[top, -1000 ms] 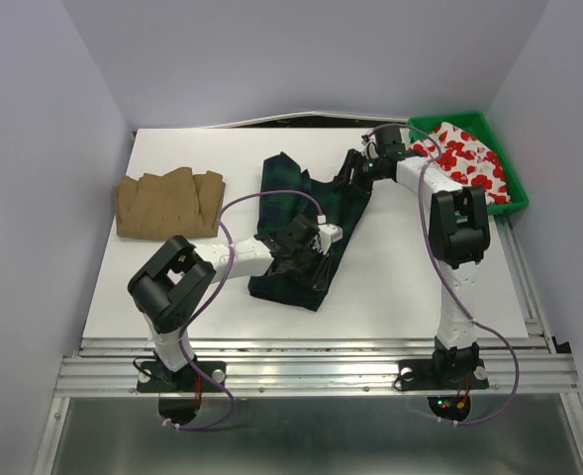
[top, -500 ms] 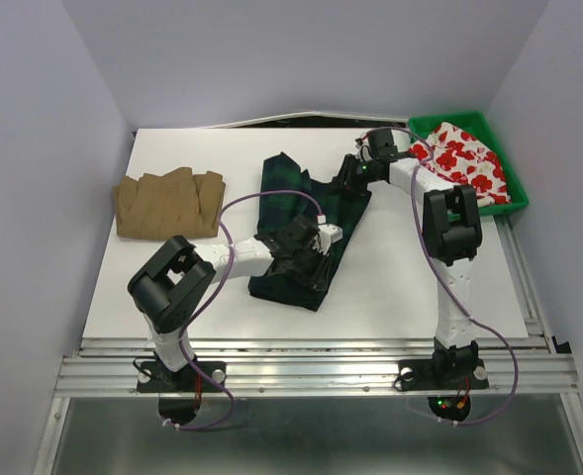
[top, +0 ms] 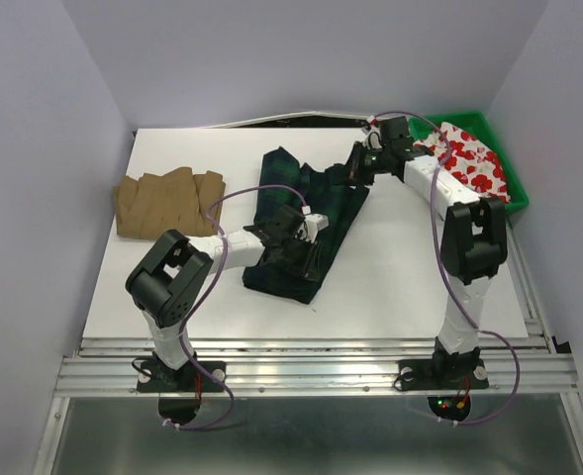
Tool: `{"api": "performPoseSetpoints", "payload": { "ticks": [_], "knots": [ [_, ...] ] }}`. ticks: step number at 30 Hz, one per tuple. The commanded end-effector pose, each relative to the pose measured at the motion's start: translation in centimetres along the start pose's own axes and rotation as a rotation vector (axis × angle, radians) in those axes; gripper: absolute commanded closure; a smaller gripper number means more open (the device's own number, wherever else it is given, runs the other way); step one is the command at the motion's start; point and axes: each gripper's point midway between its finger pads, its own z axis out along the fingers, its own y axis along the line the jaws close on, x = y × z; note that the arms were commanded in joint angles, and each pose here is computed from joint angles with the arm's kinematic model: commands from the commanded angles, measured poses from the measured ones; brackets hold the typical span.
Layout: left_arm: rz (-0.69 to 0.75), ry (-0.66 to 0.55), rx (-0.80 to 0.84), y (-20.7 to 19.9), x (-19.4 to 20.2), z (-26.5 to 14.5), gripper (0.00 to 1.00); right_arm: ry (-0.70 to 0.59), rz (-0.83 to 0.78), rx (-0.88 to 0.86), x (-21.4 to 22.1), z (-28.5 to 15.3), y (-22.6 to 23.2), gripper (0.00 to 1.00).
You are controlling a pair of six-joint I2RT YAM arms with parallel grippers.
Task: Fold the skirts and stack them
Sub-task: Fold the skirt
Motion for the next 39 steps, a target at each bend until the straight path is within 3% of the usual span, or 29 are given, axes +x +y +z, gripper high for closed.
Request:
{"api": "performPoseSetpoints", "payload": {
  "ticks": [1, 12, 20, 24, 27, 28, 30, 31, 34, 39],
  "knots": [
    [-0.024, 0.07, -0.083, 2.3, 2.7, 0.5, 0.62, -0.09, -0.042, -0.001, -1.3, -3.7, 0.8, 0.99],
    [-0.02, 0.065, -0.075, 2.1, 2.8, 0.1, 0.62, -0.065, 0.027, 0.202, 2.3, -2.9, -8.2, 0.99],
    [0.033, 0.065, -0.058, 1.3, 3.1, -0.3, 0.62, -0.118, -0.022, 0.15, -0.8, -0.1, -10.0, 0.99],
    [0.095, 0.08, -0.05, 0.8, 3.8, -1.1, 0.62, -0.195, -0.086, 0.146, -4.0, -0.5, -9.5, 0.99],
    [0.152, 0.09, -0.047, 0.5, 4.0, -1.9, 0.6, -0.193, -0.11, 0.167, -4.2, -0.8, -10.2, 0.99],
    [0.161, 0.102, -0.053, 0.5, 4.2, -2.3, 0.46, -0.174, -0.114, 0.169, -3.7, -0.8, -10.4, 0.85],
    [0.21, 0.052, -0.046, -0.4, 2.5, -3.7, 0.38, -0.116, -0.12, 0.145, -2.4, -1.2, -9.8, 0.71],
    [0.237, -0.008, -0.034, -1.6, 0.9, -5.1, 0.29, -0.101, -0.115, 0.142, -1.9, -1.5, -9.6, 0.57],
    [0.302, -0.153, -0.017, -4.4, -3.2, -8.2, 0.17, -0.131, -0.157, 0.109, -3.0, -3.1, -7.3, 0.28],
    [0.35, -0.295, 0.016, -7.9, -7.7, -13.0, 0.12, -0.204, -0.235, 0.014, -6.5, -6.1, -1.8, 0.22]
  ]
}}
